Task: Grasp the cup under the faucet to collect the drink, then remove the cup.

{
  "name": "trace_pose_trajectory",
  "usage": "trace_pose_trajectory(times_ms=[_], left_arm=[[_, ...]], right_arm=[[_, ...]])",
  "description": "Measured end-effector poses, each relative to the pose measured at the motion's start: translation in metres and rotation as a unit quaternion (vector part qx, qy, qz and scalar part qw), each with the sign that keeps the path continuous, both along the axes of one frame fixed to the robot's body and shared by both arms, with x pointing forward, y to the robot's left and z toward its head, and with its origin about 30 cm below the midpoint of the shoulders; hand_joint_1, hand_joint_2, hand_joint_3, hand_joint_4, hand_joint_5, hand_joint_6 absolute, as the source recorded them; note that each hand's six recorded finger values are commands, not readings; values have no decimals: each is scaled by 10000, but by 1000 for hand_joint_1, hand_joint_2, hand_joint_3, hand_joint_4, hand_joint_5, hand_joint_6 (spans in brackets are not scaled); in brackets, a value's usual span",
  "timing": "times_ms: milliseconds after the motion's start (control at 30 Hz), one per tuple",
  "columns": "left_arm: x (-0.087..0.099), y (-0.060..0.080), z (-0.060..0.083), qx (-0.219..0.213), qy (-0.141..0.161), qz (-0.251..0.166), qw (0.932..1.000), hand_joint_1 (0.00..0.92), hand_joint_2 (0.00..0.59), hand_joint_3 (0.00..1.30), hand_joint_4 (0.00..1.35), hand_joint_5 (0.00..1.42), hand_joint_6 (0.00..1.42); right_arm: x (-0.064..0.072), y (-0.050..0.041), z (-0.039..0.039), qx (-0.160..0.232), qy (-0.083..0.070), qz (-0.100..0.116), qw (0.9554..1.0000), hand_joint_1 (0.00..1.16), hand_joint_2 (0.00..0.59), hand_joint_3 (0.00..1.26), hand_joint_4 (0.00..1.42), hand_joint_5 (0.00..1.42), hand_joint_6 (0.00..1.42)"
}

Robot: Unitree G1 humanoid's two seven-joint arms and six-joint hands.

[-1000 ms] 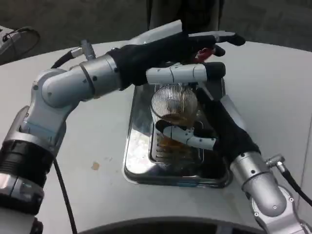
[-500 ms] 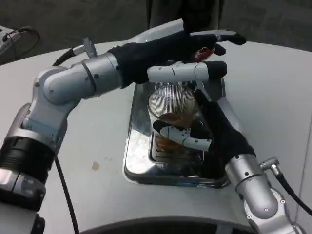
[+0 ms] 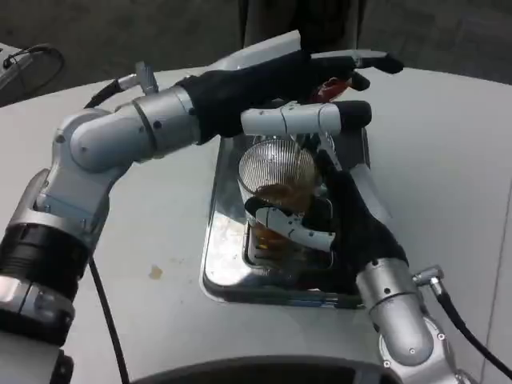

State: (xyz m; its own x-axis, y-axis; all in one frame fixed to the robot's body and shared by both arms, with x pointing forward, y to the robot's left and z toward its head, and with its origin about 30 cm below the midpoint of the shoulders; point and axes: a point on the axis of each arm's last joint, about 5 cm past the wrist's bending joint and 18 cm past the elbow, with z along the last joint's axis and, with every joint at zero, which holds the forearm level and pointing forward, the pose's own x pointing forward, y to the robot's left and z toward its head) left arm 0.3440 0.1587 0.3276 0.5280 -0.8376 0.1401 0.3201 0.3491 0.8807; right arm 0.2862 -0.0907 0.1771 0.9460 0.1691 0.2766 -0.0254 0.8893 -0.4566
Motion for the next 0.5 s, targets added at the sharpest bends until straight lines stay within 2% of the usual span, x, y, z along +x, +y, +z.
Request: trace_pose_trajectory(times_ms=[233,367,500], left_arm=[[-2,15,6,21,-16,24,10000,0,53,146,46,132,128],[-3,19,8,20,-24,27,10000,0,53,146,52,132,128],[-4,25,8,22,-33,30,10000,0,49,148,54,132,128]], right_arm=[[-38,88,-30,163,11,-115,9998,693,226,74,119,127,47],[-51,130,-39,154,-50,-233,9996,693,243,162,184,170,73],[-57,162,-52,244,-45,-295,9993,694,248,226,219,208,91]])
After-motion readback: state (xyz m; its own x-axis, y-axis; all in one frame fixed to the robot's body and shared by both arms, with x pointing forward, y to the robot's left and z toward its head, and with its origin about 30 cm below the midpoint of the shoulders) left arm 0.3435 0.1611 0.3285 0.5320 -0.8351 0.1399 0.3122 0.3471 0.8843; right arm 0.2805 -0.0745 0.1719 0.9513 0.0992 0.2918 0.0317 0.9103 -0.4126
